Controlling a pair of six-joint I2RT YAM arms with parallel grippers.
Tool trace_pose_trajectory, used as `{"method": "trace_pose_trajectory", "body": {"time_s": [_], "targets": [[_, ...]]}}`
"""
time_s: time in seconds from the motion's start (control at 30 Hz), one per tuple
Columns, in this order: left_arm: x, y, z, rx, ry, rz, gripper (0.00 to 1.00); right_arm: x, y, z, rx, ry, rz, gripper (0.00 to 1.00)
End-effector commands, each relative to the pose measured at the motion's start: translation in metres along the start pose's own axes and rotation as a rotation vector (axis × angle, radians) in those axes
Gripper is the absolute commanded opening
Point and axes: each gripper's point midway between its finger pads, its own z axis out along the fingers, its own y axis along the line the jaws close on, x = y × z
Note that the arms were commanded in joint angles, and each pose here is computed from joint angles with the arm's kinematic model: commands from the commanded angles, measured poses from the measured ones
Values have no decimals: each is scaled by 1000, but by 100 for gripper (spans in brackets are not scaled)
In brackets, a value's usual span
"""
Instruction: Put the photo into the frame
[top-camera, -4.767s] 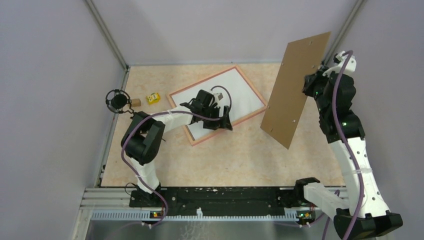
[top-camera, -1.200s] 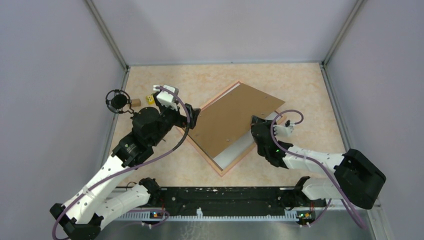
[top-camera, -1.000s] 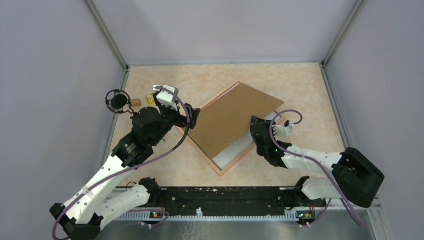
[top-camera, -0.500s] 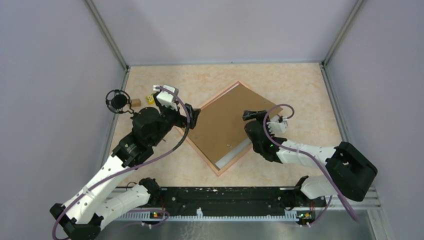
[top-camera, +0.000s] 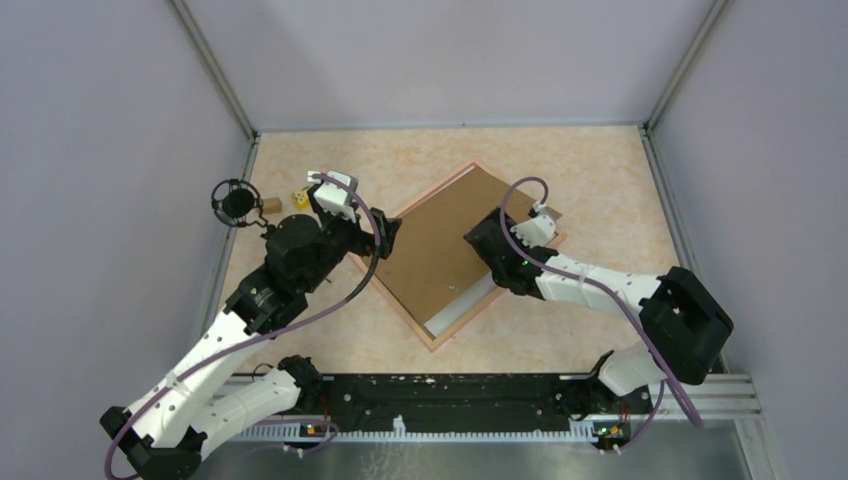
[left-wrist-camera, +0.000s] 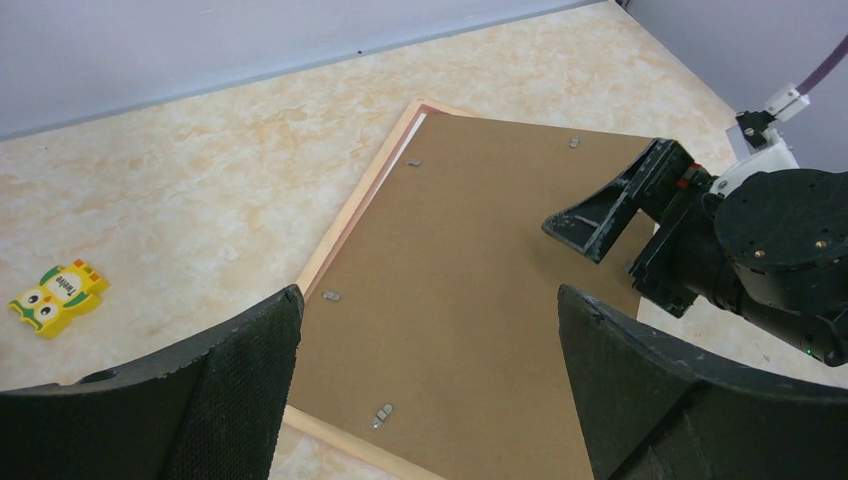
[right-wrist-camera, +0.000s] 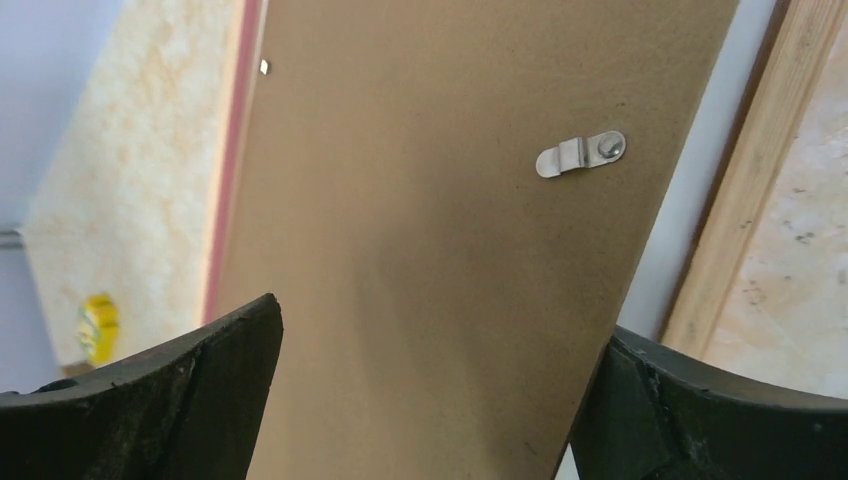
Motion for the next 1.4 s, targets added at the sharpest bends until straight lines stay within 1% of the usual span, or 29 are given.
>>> {"method": "trace_pose_trajectory", "body": {"time_s": [0.0, 0.1, 0.2, 0.3, 0.37, 0.47, 0.6, 0.77, 0.93, 1.17, 1.27, 1.37], "targets": [[-13, -3, 0, 14, -52, -17, 99, 3, 6, -1, -26, 60, -164, 99], [-12, -3, 1, 13, -48, -15, 99, 9, 7, 2, -75, 119, -182, 99], [-9, -3, 3, 11, -37, -13, 99, 15, 5, 8, -141, 193, -147, 99], [-8, -2, 3, 10, -35, -11, 99, 17, 7, 6, -203, 224, -142, 99], [-8, -2, 3, 8, -34, -11, 99, 17, 7, 8, -189, 257, -166, 99], [-8, -3, 4, 12, -32, -12, 99, 23, -5, 10, -90, 319, -230, 99], [-7, -5, 4, 23, -28, -13, 99, 30, -16, 8, -3, 375, -264, 99], [-6, -5, 6, 22, -22, -14, 99, 44, -22, 1, -6, 459, -290, 99], [-4, -4, 7, 21, -15, -13, 99, 42, -30, -6, 8, 474, -310, 99], [0, -4, 10, 16, -3, -11, 99, 33, -26, -21, -65, 470, -324, 99], [2, -4, 12, 13, 7, -9, 99, 25, -25, -26, -101, 445, -367, 99], [5, -4, 14, 13, 17, -8, 99, 13, -29, -24, -86, 387, -394, 99]]}}
